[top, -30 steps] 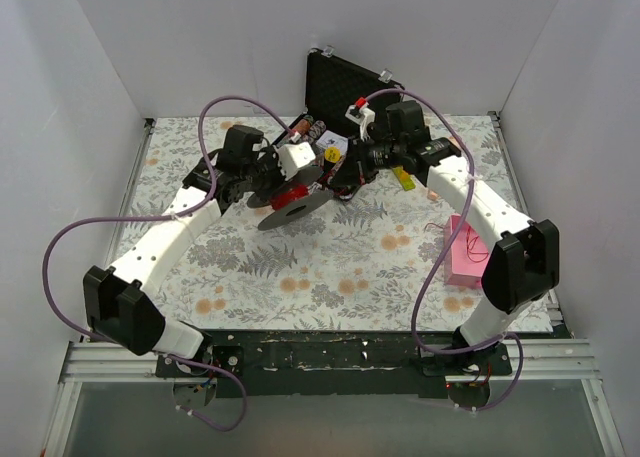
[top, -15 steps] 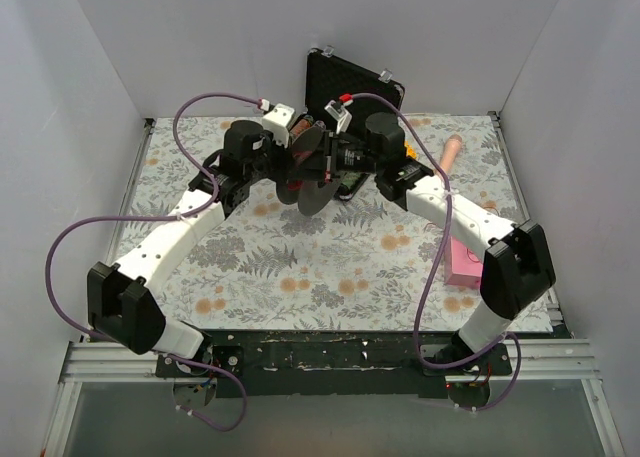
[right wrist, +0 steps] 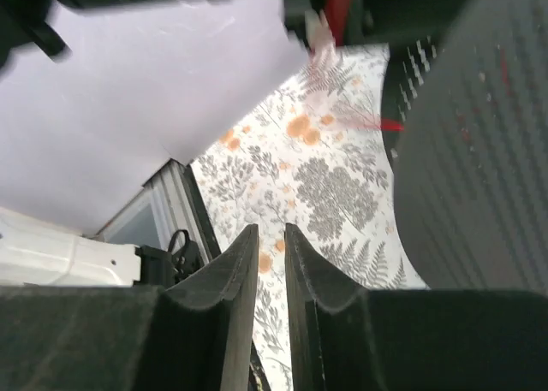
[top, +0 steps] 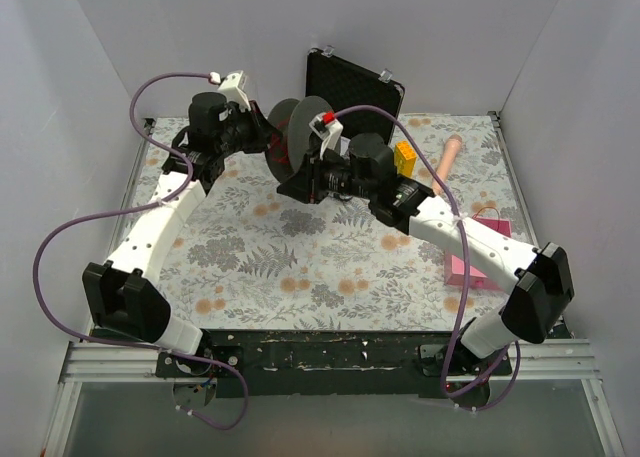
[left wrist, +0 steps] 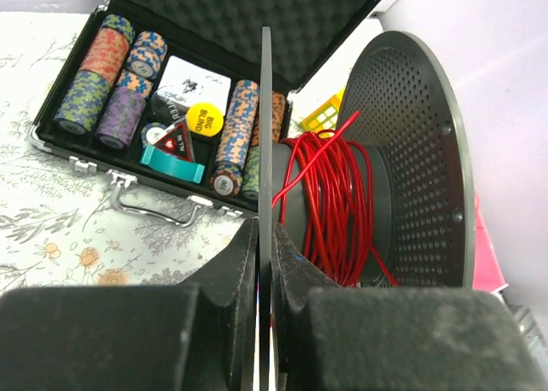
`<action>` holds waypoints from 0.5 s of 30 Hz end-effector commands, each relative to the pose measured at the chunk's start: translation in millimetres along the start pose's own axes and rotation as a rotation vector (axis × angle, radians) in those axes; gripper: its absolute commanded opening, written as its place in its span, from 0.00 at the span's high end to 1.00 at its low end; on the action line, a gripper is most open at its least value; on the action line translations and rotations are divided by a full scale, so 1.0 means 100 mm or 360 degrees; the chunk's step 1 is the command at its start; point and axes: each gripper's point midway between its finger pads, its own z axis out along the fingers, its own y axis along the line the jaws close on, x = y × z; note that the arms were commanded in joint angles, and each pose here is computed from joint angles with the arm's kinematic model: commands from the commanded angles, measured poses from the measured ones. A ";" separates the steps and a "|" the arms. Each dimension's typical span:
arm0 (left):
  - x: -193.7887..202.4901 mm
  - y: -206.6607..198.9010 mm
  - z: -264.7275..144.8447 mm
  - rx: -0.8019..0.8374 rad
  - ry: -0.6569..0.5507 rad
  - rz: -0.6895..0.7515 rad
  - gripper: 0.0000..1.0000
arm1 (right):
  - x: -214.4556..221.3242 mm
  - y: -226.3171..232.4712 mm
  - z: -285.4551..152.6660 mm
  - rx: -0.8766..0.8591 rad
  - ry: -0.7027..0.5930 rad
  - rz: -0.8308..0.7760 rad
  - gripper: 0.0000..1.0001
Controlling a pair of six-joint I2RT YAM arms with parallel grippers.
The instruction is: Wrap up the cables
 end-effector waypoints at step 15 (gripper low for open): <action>-0.72 -0.63 -0.46 0.0422 -0.0184 -0.0017 1.00 | 0.29 -0.20 -0.34 0.0085 -0.0099 -0.0291 0.94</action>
